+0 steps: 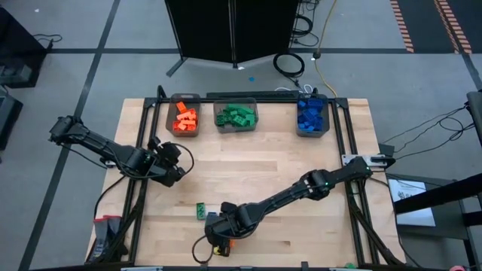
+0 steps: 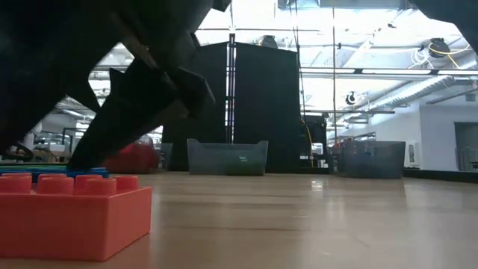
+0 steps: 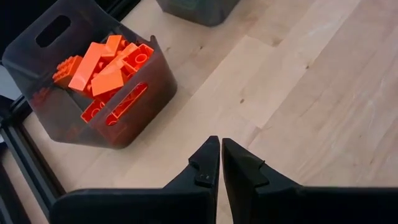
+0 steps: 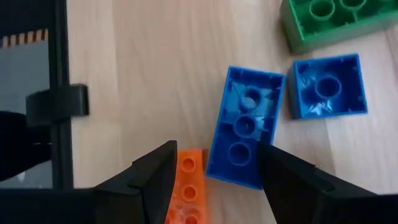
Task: Sort blocks
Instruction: Put the blue game piece into the right black bin
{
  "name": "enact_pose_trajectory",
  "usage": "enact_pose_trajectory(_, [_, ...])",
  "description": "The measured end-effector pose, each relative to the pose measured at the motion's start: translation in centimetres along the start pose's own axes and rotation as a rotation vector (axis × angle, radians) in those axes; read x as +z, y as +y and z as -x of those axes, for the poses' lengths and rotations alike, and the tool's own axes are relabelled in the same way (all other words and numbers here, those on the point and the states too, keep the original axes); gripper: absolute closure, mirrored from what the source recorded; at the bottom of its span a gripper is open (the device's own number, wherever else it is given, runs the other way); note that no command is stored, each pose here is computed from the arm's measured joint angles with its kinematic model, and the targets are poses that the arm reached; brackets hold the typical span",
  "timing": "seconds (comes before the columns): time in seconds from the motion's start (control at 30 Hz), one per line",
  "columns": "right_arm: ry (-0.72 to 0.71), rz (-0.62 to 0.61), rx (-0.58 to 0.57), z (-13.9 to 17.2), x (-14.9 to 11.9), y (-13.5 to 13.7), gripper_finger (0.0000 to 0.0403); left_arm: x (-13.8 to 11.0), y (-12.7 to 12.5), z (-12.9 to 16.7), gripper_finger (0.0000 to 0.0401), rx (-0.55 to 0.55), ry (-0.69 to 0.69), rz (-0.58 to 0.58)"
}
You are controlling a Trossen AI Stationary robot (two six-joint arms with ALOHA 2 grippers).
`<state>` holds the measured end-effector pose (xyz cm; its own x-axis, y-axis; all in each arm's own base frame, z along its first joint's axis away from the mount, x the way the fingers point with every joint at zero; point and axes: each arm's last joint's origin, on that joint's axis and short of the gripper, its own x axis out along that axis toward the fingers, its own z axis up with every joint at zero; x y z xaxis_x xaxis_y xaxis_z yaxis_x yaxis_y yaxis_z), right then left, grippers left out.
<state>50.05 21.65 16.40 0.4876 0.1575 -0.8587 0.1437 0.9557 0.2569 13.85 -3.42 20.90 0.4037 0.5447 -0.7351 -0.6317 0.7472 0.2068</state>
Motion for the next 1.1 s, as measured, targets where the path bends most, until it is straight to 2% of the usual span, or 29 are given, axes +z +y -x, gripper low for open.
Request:
enact_pose_trajectory(0.27, [-0.082, -0.039, -0.106, -0.3, 0.2, -0.3, 0.019, 0.1, -0.3, -0.1, 0.0378, -0.009, 0.003, 0.005])
enact_pose_trajectory(0.5, [-0.065, -0.046, -0.127, -0.3, 0.6, -1.3, 0.019, 0.0, -0.4, -0.2, 0.0378, -0.027, 0.022, 0.006])
enact_pose_trajectory(0.63, [-0.048, 0.009, -0.118, -0.3, 0.3, -1.0, 0.019, 0.0, -0.4, -0.1, 0.0378, -0.03, 0.028, 0.005])
enact_pose_trajectory(0.8, [-0.022, 0.019, -0.083, -0.3, 0.1, -0.8, 0.019, 0.0, -0.4, -0.1, 0.0378, -0.03, 0.028, 0.002])
enact_pose_trajectory(1.1, [-0.013, 0.033, -0.093, -0.3, 0.1, -1.0, 0.019, 0.0, -0.4, -0.2, 0.0378, -0.025, 0.022, -0.003])
